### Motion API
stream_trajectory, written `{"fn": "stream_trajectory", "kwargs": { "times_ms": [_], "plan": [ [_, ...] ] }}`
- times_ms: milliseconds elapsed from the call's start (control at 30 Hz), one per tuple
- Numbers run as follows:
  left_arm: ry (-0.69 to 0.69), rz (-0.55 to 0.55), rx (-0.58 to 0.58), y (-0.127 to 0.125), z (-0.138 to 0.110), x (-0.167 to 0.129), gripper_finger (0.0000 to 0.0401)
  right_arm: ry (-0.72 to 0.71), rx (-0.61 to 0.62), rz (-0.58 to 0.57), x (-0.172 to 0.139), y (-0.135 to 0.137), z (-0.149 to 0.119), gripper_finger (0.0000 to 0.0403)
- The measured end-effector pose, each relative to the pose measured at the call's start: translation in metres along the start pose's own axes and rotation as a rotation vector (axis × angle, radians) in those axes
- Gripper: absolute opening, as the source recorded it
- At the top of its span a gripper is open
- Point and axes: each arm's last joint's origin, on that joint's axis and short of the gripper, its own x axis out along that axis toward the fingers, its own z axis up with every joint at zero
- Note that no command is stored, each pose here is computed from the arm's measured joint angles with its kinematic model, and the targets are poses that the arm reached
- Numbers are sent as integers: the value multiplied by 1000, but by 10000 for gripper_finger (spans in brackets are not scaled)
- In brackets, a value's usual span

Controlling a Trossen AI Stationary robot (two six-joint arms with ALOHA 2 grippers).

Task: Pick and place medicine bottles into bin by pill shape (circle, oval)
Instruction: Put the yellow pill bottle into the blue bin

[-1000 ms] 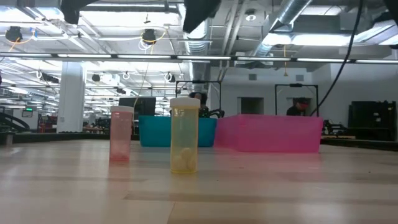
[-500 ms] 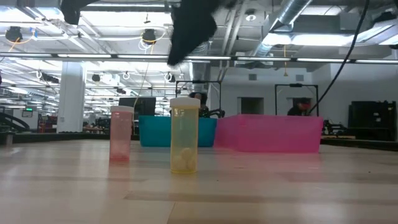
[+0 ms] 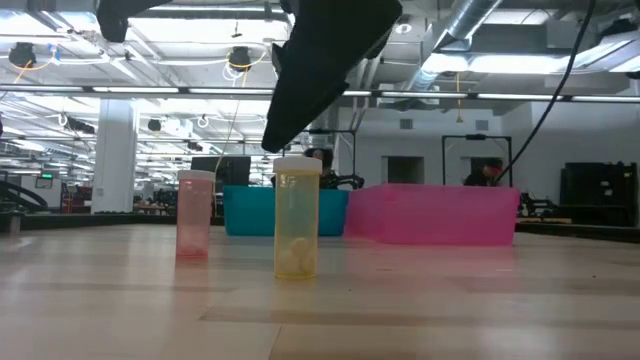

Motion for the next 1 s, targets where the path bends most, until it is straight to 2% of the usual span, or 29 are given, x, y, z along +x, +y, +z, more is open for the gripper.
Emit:
{"fn": "stream_trajectory", "kwargs": {
  "times_ms": [467, 1000],
  "plan": [
    [10, 7, 5, 1, -1, 0, 259, -8, 7, 10, 7, 8, -1, 240],
    [15, 9, 7, 1, -2, 0, 259, 48, 21, -27, 17, 9, -8, 239]
  ]
}}
